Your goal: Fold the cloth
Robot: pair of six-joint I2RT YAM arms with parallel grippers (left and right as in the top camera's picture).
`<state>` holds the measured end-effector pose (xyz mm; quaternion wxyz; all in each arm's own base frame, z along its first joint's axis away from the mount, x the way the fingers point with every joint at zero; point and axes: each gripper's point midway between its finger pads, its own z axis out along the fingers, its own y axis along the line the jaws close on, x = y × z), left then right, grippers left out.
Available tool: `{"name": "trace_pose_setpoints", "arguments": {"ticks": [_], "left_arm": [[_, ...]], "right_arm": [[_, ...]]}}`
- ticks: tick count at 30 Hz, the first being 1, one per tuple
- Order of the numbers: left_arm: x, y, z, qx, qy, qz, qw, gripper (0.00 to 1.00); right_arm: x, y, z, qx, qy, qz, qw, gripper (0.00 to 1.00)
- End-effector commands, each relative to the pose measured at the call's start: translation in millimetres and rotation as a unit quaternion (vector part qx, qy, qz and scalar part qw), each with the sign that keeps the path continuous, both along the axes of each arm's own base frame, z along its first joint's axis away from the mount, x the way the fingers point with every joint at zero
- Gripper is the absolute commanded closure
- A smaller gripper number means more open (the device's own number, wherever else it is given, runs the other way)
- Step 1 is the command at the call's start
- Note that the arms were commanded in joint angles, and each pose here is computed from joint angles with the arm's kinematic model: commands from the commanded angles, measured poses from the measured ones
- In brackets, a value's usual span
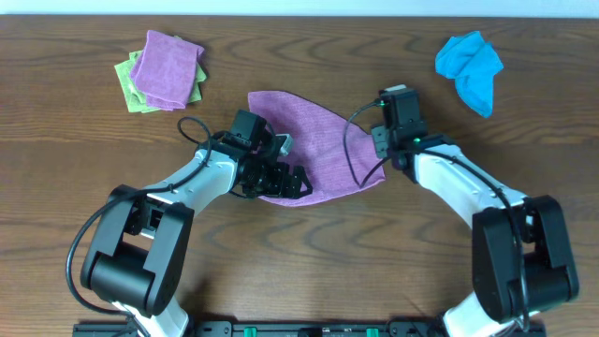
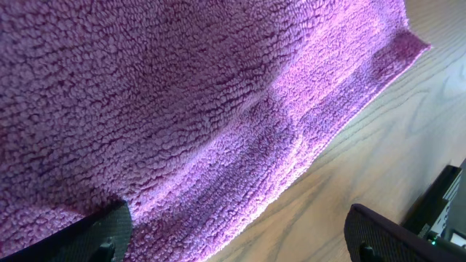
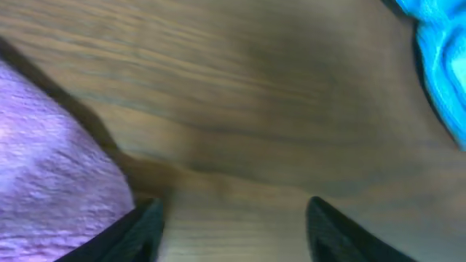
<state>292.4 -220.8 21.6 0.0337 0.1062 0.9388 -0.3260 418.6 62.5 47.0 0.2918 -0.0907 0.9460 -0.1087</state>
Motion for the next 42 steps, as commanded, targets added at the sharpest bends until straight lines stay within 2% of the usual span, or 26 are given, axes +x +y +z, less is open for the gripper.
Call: {"name": "trace_pose_setpoints", "arguments": {"ticks": [1,4,7,11,18,25,29,36,38,42], "left_arm": [[-13,16,-29,0.052,0.03,0.005,0.998,0.04],[-13,15,-28,0.049,0.03,0.005,0.998,0.05],[-12,15,-26,0.048,0.03,0.006,0.998,0.05],[-8,10,-13,0.033,0.015,0.005,0.999,0.05],[6,7,32,0.02,-0.034,0.008,0.999,0.05],[6,26,70,0.066,-0.068,0.026,0.995,0.05],[-5,27,87,0.057,-0.067,0.024,0.996,0.05],[-23,45,80,0.084,-0.021,0.032,0.996,0.05],[-23,59,75,0.1,-0.009,0.05,0.994,0.05],[-14,74,73,0.093,-0.006,0.08,0.992,0.05]], "right_arm": [[-4,-4,3,-0.008,0.014,-0.011,1.0,0.28],[-17,6,10,0.013,0.05,-0.009,0.999,0.18],[-28,21,26,0.071,0.073,-0.009,0.995,0.09],[-40,39,54,0.17,0.073,-0.022,0.982,0.04],[-71,49,79,0.269,0.108,-0.05,0.956,0.03],[-108,59,46,0.32,0.181,-0.085,0.926,0.02],[-123,68,26,0.354,0.202,-0.089,0.909,0.04],[-143,66,18,0.368,0.195,-0.084,0.905,0.06],[-149,64,21,0.37,0.186,-0.081,0.906,0.06],[-158,62,30,0.377,0.165,-0.071,0.909,0.07]]}}
